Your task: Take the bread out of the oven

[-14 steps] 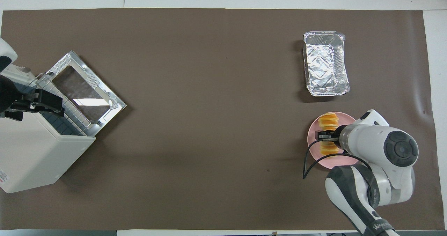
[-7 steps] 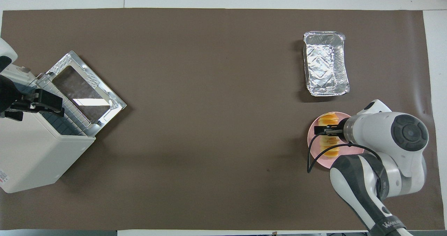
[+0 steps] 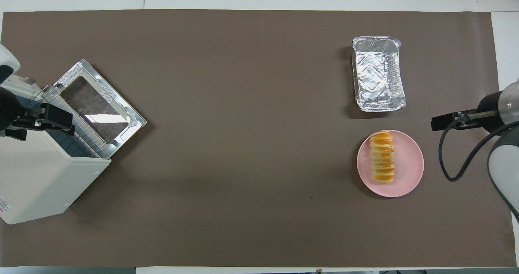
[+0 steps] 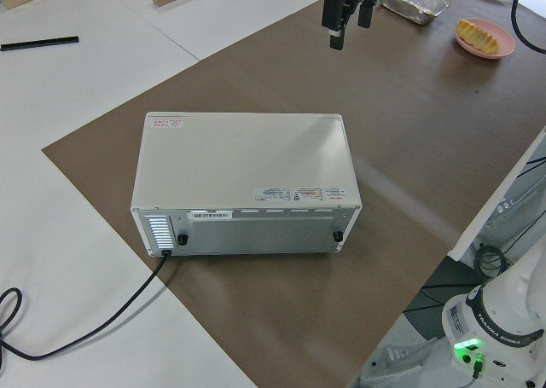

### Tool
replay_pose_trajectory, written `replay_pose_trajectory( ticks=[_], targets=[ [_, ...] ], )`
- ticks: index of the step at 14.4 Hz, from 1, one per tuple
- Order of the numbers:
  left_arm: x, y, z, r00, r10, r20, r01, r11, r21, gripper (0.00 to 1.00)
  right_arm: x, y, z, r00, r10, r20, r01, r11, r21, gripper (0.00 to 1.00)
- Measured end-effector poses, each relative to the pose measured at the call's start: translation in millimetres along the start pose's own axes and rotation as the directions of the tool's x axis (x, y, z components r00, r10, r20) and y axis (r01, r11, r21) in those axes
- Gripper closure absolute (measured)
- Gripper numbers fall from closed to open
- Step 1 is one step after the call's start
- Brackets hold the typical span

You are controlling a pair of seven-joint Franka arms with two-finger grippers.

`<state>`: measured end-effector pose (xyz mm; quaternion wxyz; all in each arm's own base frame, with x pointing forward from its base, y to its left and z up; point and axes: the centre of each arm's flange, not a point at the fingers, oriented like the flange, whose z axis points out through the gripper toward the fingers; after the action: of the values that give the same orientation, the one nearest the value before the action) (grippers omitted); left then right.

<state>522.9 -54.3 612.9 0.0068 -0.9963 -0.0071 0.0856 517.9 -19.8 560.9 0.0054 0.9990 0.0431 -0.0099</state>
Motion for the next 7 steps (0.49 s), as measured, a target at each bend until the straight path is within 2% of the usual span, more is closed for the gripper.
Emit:
replay_pose_trajectory(
  ticks=[4,7],
  targets=[
    [0.0,0.0,0.0,1.000,0.000,0.000,0.000,1.000,0.000,0.00,-20.2,18.0,-61.3,0.997,-0.040,0.069,0.039,0.999,0.014,0.00],
    [0.0,0.0,0.0,1.000,0.000,0.000,0.000,1.000,0.000,0.00,-21.9,19.1,-67.9,0.996,-0.043,0.072,0.042,0.999,0.015,0.00]
  ],
)
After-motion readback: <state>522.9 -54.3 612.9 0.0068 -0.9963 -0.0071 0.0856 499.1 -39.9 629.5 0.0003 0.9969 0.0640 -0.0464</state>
